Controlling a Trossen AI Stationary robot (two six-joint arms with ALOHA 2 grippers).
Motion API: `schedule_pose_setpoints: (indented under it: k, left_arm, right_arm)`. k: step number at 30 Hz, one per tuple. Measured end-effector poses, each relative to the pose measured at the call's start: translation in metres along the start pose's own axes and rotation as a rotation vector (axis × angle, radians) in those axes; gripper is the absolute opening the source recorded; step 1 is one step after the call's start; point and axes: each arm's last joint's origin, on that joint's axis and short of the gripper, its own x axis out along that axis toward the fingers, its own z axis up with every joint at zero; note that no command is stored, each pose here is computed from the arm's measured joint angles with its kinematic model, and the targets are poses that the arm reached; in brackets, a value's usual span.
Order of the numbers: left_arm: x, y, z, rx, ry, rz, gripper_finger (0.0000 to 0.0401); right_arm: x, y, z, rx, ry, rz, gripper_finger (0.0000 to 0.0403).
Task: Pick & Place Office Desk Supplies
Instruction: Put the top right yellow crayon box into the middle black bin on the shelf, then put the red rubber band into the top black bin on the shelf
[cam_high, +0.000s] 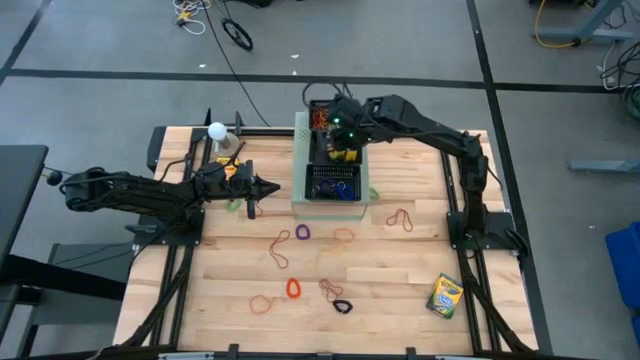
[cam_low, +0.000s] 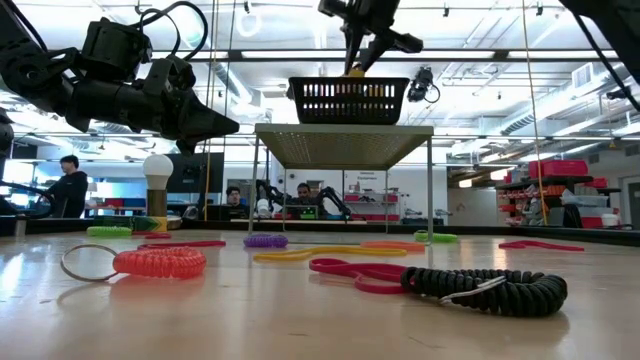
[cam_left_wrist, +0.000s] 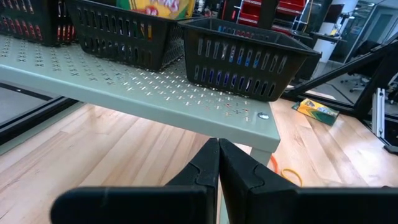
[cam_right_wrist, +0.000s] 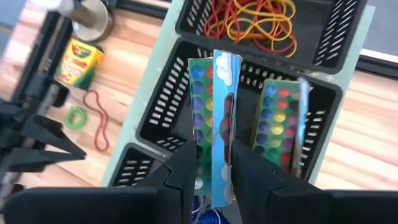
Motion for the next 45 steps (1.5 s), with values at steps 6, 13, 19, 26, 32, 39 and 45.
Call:
schedule_pose_setpoints:
  k: [6,13,19,26,32,39,45]
  left_arm:
    - [0.0,0.0,0.0,0.0,-0.001,0.0,0.0014]
    - [0.0,0.0,0.0,0.0,-0.001,0.0,0.0014]
    - [0.0,0.0,0.0,0.0,0.0,0.0,0.0014]
    - [0.0,0.0,0.0,0.0,0.0,0.0,0.0014]
    - [0.0,0.0,0.0,0.0,0.0,0.0,0.0014]
    - [0.0,0.0,0.0,0.0,-0.001,0.0,0.0014]
    - [0.0,0.0,0.0,0.0,0.0,0.0,0.0014]
  right_arm:
    - [0.015,0.004,-0.001,-0.019,0.021,-0.029,0.0094]
    - [0.021,0.003,-0.001,-0.035,0.039,-0.05,0.0094]
    - [0.021,0.004,-0.001,-0.046,0.032,-0.051,0.0094]
    - [0.021,0.003,-0.001,-0.054,0.028,-0.055,0.012]
    - [0.021,0.004,-0.001,-0.055,0.023,-0.055,0.014]
    - [0.02,0.004,0.0,-0.075,0.003,-0.054,0.017]
    - [-0.001,0.004,0.007,-0.127,-0.097,0.014,0.0202]
